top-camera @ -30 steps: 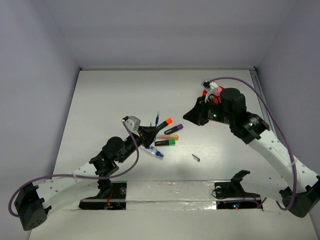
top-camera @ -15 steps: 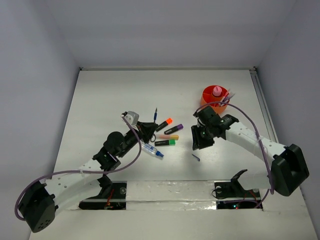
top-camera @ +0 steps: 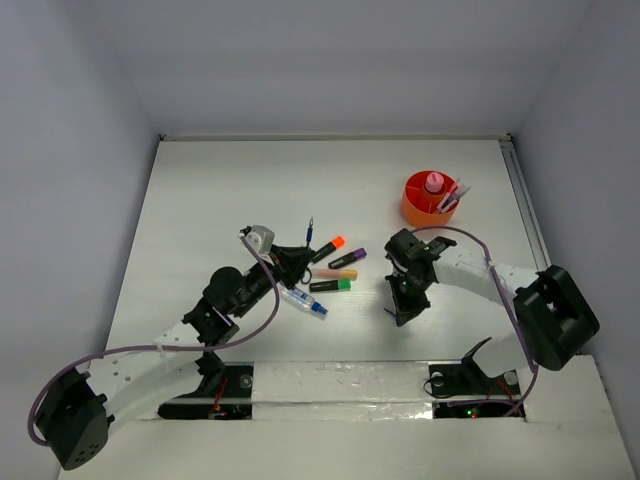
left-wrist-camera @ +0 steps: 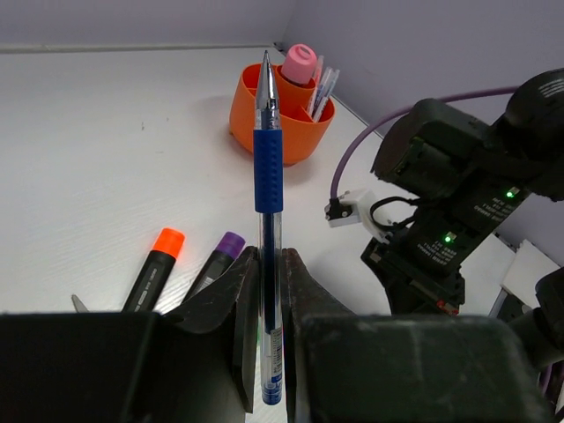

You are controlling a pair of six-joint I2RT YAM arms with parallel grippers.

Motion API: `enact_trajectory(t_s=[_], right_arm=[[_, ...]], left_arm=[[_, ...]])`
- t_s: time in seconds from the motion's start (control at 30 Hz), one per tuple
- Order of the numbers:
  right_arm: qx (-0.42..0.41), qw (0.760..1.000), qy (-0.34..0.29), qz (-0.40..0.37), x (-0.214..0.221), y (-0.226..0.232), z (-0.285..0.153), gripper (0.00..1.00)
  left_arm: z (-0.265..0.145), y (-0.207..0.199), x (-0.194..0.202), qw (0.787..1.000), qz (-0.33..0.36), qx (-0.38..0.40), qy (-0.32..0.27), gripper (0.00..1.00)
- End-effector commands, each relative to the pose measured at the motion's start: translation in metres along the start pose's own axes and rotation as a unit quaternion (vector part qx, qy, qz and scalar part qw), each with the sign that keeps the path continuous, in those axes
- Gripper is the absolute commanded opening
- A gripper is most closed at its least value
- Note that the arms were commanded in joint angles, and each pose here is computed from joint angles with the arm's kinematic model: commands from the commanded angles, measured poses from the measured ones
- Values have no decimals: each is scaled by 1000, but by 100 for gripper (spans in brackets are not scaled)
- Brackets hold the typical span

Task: Sort the stationery into containers
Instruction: Close the pen cap on the pen.

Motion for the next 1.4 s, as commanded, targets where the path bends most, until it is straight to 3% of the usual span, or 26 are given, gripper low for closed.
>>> enact_trajectory(t_s=[0.0, 0.27, 0.63, 1.0, 1.37], right_arm=[[-15, 1000, 8, -6, -1, 3, 5, 0], [49, 999, 4, -6, -15, -4, 15, 0], [32, 999, -26, -22, -45, 2, 30, 0], [125, 984, -128, -20, -109, -10, 22, 0], [62, 969, -239, -1, -140, -4, -1, 0]], left_arm=[[-4, -6, -10, 999, -3, 23, -35, 0], [-4, -7, -11, 999, -4, 26, -35, 0], [-5, -6, -10, 999, -5, 26, -35, 0], [-5, -4, -9, 999, -3, 21, -32, 0], [-3, -2, -6, 1000, -3, 13, -26, 0]])
Point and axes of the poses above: each gripper's point midway between its finger pads, its own z axis out along the fingers, its own y axis along the line the jaws close on, x = y × z, the point moved 10 cm from there along -z, back along the fingers, and after that the axes turned 10 degrees about -z, right-handed, at the moved point
